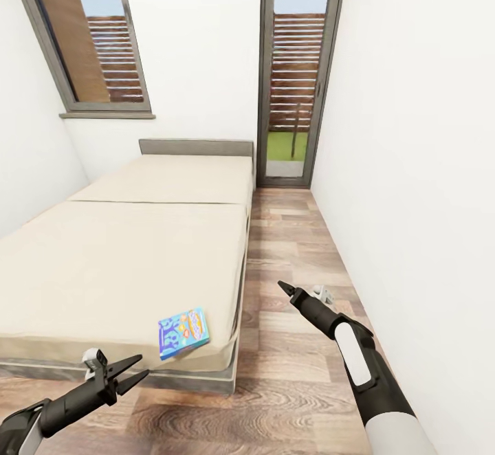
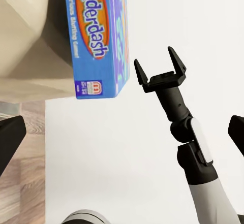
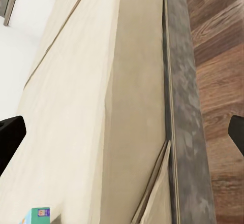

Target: Put all the toys in the child's room - the three board games (two on the bed and one on the table), the two jigsaw puzzles on the table, and the tennis ball on the table - inside the toy box on the table in the child's room.

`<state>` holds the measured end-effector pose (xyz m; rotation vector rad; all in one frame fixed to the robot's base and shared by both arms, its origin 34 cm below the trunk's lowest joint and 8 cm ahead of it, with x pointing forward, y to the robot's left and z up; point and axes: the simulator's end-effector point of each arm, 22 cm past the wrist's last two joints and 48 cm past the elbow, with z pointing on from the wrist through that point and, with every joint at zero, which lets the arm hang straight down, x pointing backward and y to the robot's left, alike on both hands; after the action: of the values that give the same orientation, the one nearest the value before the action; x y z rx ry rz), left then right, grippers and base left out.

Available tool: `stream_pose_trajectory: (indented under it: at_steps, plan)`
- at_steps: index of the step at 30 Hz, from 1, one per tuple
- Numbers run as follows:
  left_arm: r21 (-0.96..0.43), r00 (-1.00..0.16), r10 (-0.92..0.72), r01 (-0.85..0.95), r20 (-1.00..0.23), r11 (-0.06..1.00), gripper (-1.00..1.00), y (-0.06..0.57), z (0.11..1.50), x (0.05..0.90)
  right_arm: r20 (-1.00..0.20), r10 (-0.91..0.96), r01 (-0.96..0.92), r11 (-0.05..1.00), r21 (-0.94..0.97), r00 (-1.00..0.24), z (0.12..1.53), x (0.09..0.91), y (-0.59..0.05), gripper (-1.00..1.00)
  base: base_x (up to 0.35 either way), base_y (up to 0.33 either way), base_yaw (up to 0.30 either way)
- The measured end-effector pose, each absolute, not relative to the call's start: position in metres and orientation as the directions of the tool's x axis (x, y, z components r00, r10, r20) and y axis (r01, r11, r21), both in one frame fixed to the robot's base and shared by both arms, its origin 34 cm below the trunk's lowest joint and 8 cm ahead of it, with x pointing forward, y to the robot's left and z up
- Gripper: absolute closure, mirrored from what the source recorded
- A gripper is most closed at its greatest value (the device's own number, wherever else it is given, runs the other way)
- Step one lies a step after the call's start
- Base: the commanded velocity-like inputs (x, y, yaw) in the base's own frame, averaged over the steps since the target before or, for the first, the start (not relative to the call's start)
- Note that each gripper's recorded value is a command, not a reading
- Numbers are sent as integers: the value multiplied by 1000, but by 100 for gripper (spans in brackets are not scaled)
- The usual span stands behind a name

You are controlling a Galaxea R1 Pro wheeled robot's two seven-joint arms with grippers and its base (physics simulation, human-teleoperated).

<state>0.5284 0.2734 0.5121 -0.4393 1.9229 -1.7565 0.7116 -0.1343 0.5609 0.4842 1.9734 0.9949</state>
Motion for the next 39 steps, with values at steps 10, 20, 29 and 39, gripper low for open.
stream_pose_trajectory:
  at_steps: [10, 20, 29, 39]
  plan:
    - [-989, -826, -546, 91, -141, 117, -100, 273, 512, 528, -518, 644, -33, 609, 792, -563, 561, 712, -135, -100, 7, -42, 0]
    - [-989, -826, -546, 91, -141, 117, -100, 273, 512, 528, -518, 644, -32, 609, 792, -563, 561, 712, -135, -100, 0, -180, 0]
    - [-989, -825, -547, 92, -141, 117, -100, 273, 512, 528, -518, 644, -33, 609, 792, -563, 561, 712, -135, -100, 0, -29, 0]
    - [-989, -825, -547, 93, -143, 118, -100, 273, 512, 528, -518, 645, -32, 609, 792, -562, 561, 712, -135, -100, 0, -2, 0]
